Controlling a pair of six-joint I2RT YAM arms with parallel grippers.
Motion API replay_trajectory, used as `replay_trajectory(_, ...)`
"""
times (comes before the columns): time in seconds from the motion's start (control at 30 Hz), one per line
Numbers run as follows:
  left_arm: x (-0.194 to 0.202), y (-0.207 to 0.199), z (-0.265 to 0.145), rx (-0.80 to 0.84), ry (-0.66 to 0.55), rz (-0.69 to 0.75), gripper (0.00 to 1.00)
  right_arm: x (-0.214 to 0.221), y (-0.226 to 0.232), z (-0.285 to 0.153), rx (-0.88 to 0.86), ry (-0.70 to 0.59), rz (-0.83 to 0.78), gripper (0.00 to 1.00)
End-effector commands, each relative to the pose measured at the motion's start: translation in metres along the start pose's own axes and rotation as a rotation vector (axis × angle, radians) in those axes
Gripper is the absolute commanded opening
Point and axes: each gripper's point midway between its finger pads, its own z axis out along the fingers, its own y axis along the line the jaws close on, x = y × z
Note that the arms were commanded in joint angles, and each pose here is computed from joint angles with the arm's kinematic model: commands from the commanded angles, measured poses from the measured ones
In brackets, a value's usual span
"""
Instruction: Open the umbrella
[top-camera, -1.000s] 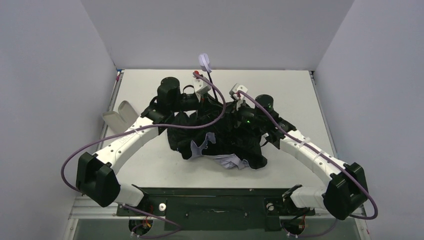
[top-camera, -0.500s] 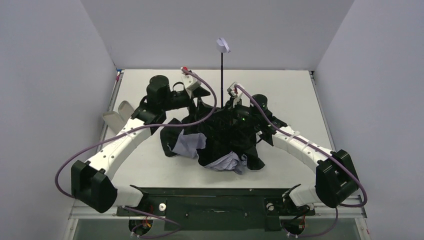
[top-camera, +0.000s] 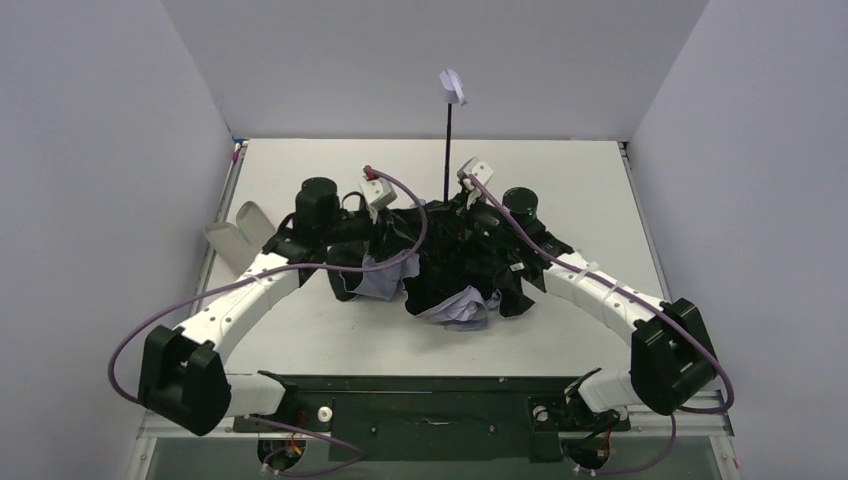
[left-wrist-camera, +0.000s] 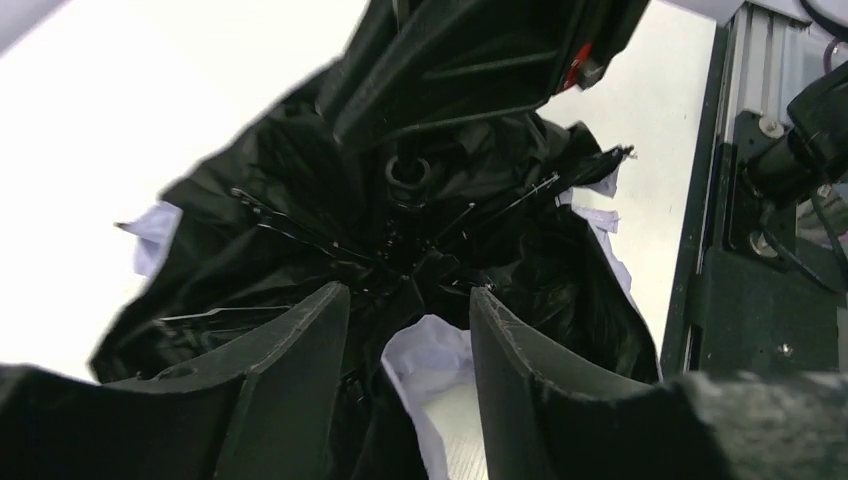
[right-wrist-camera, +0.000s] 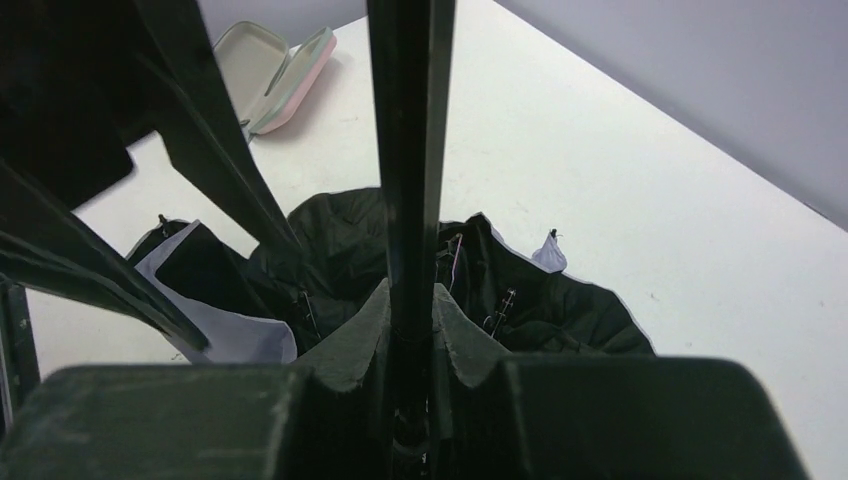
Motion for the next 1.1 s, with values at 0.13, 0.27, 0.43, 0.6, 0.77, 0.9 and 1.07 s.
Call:
replay_trajectory(0.13,0.013,-0.019,0.051,0.119,-0.069,0.020,0.39,-0.056,0.001,0.009,-0.007,-0.181,-0.105,0.00)
replay_trajectory(0.27,0.049,-0.037,0.059,0.179,-0.003,0.022,0.37,-0.060,0.003,0.008,-0.012,-0.191,-0.107,0.00)
replay_trajectory(0.43,0.129,-0.058,0.050,0.230,0.189,0.001,0.26,-0.073,0.004,0.005,-0.017,-0.216,-0.123,0.00)
replay_trajectory(0.6,0.166,-0.069,0.035,0.229,0.272,-0.047,0.16,-0.083,0.000,-0.001,-0.012,-0.227,-0.124,0.00)
replay_trajectory(0.77,0.188,-0.090,0.031,0.244,0.326,-0.061,0.10,-0.091,-0.013,-0.003,0.017,-0.236,-0.110,0.00)
replay_trajectory(0.9,0.196,-0.097,0.035,0.249,0.365,-0.056,0.08,-0.105,-0.042,-0.005,0.102,-0.273,-0.109,0.00)
replay_trajectory(1.07,0.196,-0.096,0.037,0.239,0.381,-0.061,0.05,-0.123,-0.073,-0.007,0.181,-0.318,-0.134,0.00)
